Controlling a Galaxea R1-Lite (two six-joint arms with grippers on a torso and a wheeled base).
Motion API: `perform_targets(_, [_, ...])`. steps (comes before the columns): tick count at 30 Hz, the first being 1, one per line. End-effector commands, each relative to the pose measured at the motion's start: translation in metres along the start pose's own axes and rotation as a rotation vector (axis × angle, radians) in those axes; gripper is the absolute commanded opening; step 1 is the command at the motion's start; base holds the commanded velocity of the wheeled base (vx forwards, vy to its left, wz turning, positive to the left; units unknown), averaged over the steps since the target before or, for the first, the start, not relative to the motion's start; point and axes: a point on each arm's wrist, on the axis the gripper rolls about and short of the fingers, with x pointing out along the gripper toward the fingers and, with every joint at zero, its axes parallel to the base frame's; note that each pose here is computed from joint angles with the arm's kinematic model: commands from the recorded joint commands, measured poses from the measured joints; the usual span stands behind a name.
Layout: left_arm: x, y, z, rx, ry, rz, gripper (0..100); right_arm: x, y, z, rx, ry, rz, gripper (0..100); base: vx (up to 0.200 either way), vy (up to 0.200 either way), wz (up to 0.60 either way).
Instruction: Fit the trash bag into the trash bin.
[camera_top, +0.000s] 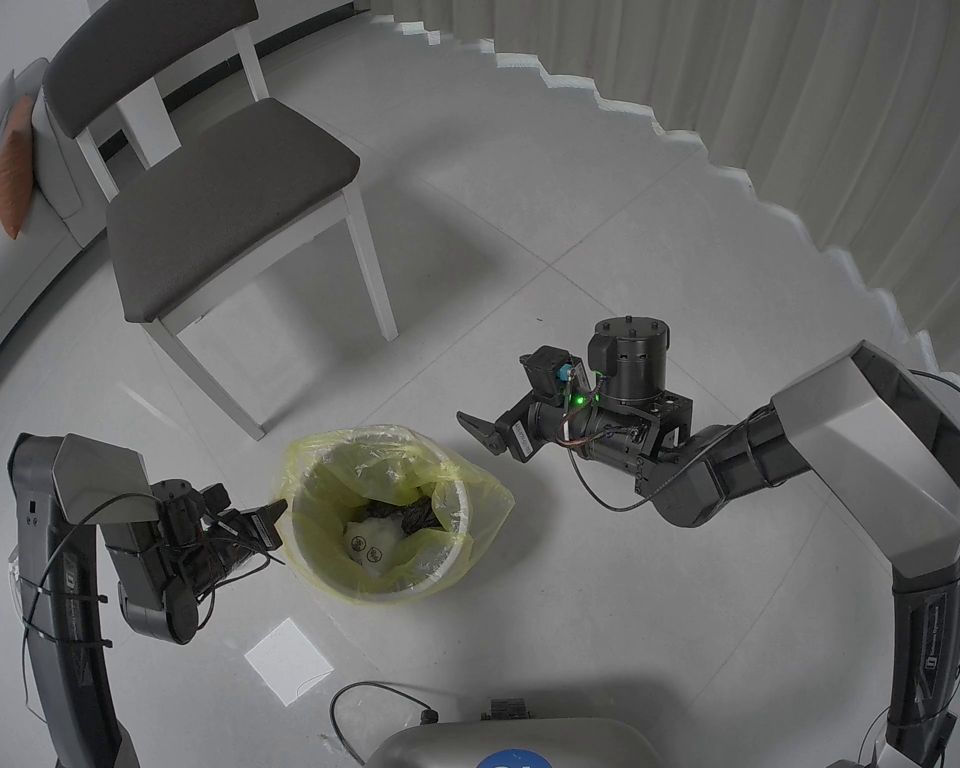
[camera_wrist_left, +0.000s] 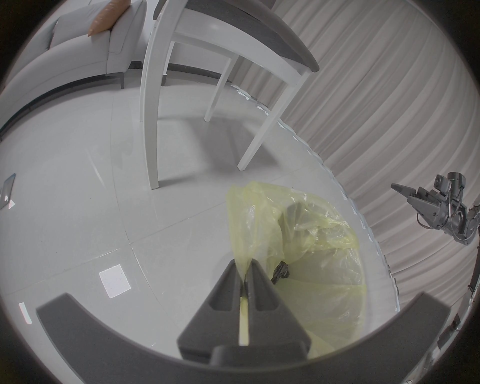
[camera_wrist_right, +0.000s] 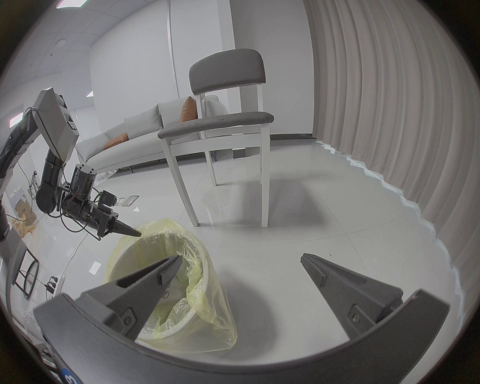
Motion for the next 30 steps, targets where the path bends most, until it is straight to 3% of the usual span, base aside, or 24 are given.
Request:
perform_targets(1, [-0.001, 0.0, 0.0, 0.005, -0.01, -0.003, 0, 0.0, 0.0, 0.0, 0.0, 0.0, 0.001, 100, 0.0, 0.0, 0.0])
perform_targets(9, [0.011, 0.007, -0.02, 0.023, 0.037, 0.005, 0, 0.0, 0.0, -0.001, 0.0, 0.003, 0.0, 100, 0.0, 0.0, 0.0])
perform_targets(24, [0.022, 0.015, -0.029, 0.039, 0.039, 0.007, 0, 0.001, 0.0, -0.004, -0.005, 0.009, 0.001, 100, 0.0, 0.0, 0.0])
perform_targets(30, [0.029, 0.021, -0.037, 0.105, 0.045, 0.009, 0, 0.001, -0.002, -0.004, -0.004, 0.01, -0.002, 100, 0.0, 0.0, 0.0])
